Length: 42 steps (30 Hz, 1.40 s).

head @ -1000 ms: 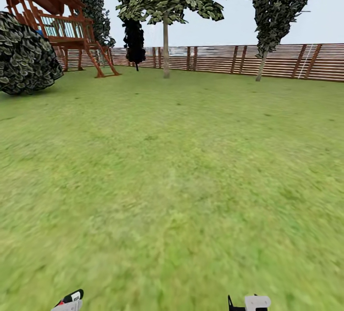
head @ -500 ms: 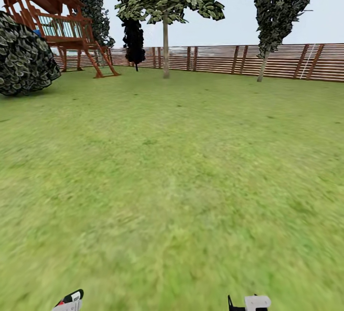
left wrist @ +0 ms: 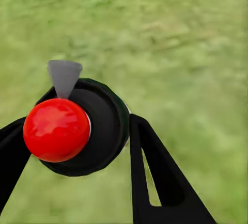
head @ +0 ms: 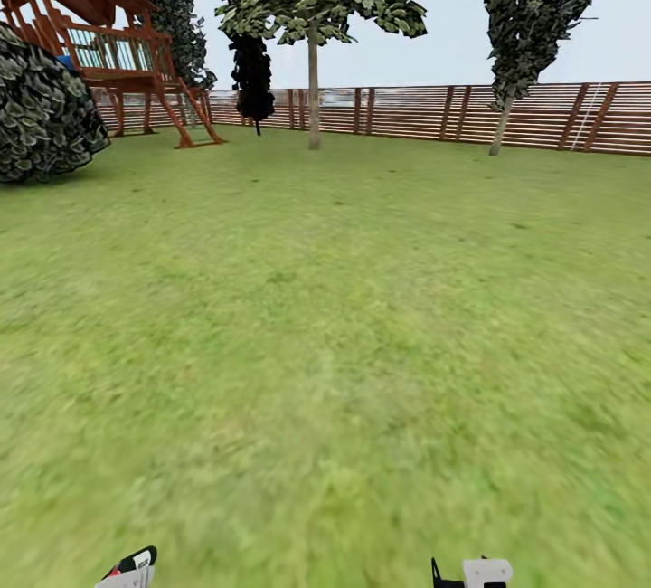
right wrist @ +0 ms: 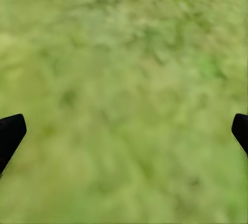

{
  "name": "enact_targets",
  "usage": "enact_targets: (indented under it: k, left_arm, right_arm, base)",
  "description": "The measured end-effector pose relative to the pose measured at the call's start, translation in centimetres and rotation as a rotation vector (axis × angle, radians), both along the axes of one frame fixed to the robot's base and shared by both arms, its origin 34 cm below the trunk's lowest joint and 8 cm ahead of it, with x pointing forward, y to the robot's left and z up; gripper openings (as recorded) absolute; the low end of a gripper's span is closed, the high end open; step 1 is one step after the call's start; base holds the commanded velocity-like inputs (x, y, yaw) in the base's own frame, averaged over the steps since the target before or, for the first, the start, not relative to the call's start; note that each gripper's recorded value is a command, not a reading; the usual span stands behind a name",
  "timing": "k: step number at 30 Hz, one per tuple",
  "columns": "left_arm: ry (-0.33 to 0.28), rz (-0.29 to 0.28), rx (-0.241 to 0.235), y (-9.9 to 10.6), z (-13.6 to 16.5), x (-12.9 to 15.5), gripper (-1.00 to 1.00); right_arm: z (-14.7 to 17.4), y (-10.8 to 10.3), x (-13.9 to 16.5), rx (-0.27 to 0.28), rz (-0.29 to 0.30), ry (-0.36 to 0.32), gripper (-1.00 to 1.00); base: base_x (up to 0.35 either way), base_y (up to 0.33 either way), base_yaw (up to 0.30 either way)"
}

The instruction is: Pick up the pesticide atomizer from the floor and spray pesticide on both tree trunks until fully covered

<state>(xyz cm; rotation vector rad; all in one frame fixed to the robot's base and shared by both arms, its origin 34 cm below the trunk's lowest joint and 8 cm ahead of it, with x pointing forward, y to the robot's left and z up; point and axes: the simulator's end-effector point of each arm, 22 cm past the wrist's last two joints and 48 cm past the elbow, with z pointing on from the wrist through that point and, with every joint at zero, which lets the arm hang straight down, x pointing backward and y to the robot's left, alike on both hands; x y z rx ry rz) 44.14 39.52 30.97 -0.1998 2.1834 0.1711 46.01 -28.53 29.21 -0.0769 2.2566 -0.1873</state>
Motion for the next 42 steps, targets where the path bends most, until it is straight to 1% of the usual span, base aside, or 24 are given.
enact_targets:
  k: [42]
  left_arm:
    - [-0.003,-0.001,0.001,0.01,0.07,0.07,-1.00]
  right_arm:
    - [-0.01,0.00,-0.01,0.000,0.000,0.000,1.00]
  base:
    - [0.339,0.000,0.000]
